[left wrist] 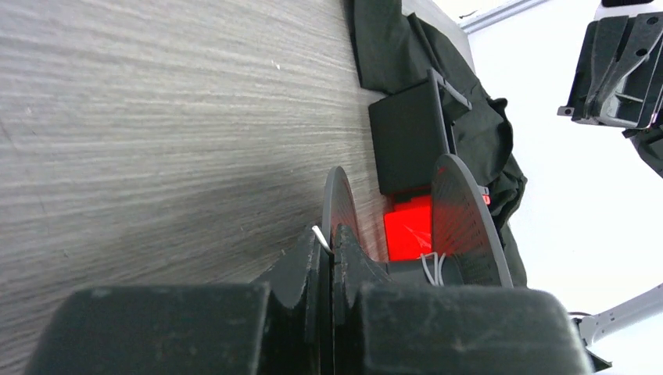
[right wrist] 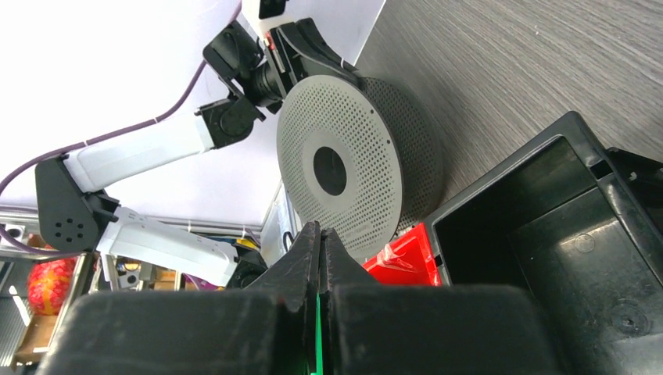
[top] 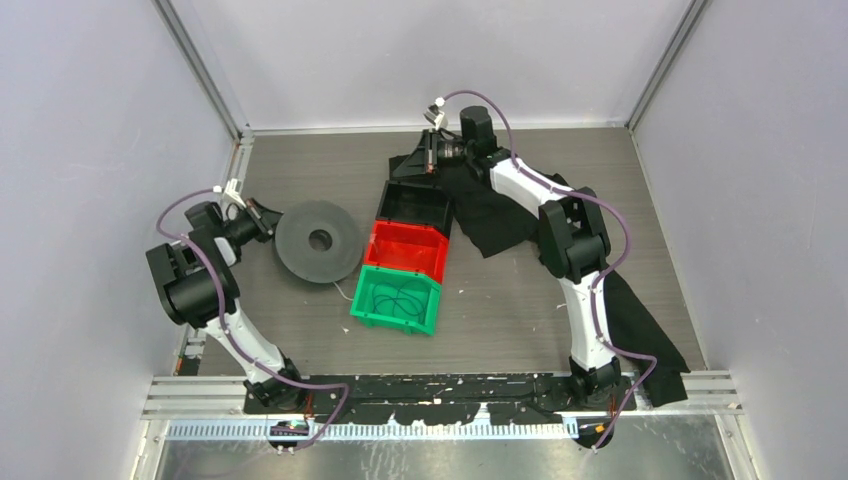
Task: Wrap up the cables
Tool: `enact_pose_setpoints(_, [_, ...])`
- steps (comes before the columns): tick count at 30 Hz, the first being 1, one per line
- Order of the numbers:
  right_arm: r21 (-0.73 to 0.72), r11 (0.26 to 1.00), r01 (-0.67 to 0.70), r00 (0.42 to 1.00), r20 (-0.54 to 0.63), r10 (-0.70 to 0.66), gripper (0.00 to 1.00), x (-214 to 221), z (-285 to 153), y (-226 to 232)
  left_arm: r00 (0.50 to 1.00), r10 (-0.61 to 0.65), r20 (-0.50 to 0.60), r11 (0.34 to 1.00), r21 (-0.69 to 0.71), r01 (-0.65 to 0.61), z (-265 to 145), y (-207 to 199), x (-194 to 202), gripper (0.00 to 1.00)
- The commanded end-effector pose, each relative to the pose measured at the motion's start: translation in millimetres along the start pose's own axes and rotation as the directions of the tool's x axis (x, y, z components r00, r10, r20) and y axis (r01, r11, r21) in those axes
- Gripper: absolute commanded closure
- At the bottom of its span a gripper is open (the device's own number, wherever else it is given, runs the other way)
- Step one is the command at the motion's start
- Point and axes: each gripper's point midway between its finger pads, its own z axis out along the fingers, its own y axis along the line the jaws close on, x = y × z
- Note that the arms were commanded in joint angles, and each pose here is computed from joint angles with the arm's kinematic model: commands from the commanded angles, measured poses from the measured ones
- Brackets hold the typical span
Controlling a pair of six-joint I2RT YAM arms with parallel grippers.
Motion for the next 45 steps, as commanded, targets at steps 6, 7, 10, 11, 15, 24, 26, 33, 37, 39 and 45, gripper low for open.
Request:
enact_pose_setpoints(6, [-0.015,0.997,0.076,0.996,0.041,-0.076,1.0,-14,-9,29,0.996,-0.017,0.093,0.999,-0.048,0.021,7,26,-15,1.0])
enact_pose_setpoints(7, [-0.014,0.997,0.075,0.996,0.042,-0.075,1.0,-14,-9,29,0.996,-0.04,0.083,0.998,-0.051,0.044,7,29,-14,0.99])
enact_pose_setpoints(10, [-0.011,0.997,0.076,0.996,0.044,-0.076,1.0,-14,-10,29,0.994,-0.089,0.065,0.986,-0.133,0.097,5,43,-10,0.91])
enact_pose_setpoints(11, [-0.01,0.997,0.076,0.996,0.043,-0.075,1.0,-14,-10,30,0.994,-0.09,0.059,0.982,-0.162,0.098,4,46,-8,0.85])
enact_pose_setpoints(15, [-0.007,0.997,0.08,0.996,0.046,-0.079,0.99,-15,-11,32,0.996,-0.08,0.047,0.966,-0.245,0.089,-4,51,-5,0.57])
enact_pose_setpoints(24, [0.032,0.996,0.085,0.995,0.05,-0.087,0.89,-14,-18,38,0.995,-0.097,0.012,0.861,-0.501,0.089,-32,63,-23,0.0])
enact_pose_setpoints(26, [0.064,0.994,0.091,0.994,0.051,-0.094,0.7,-14,-21,38,0.999,-0.049,0.02,0.828,-0.559,0.052,-44,58,-38,0.0])
enact_pose_setpoints(33, [0.265,0.95,0.166,0.982,0.041,-0.183,0.19,-14,-46,40,0.992,0.053,0.116,0.731,-0.681,0.041,-82,9,-104,0.0])
enact_pose_setpoints(37, [0.46,0.865,0.2,0.967,0.049,-0.25,0.0,-18,-78,39,0.99,0.054,0.132,0.711,-0.701,0.054,-90,-40,-129,0.0])
enact_pose_setpoints(39, [0.607,0.772,0.189,0.956,0.064,-0.285,0.01,-23,-104,29,0.99,0.087,0.112,0.692,-0.722,0.021,-89,-64,-132,0.0])
enact_pose_setpoints(45, [0.917,0.395,0.059,0.91,0.114,-0.399,0.0,-27,-205,21,0.983,0.179,-0.038,0.626,-0.766,-0.144,-72,-126,-95,0.0])
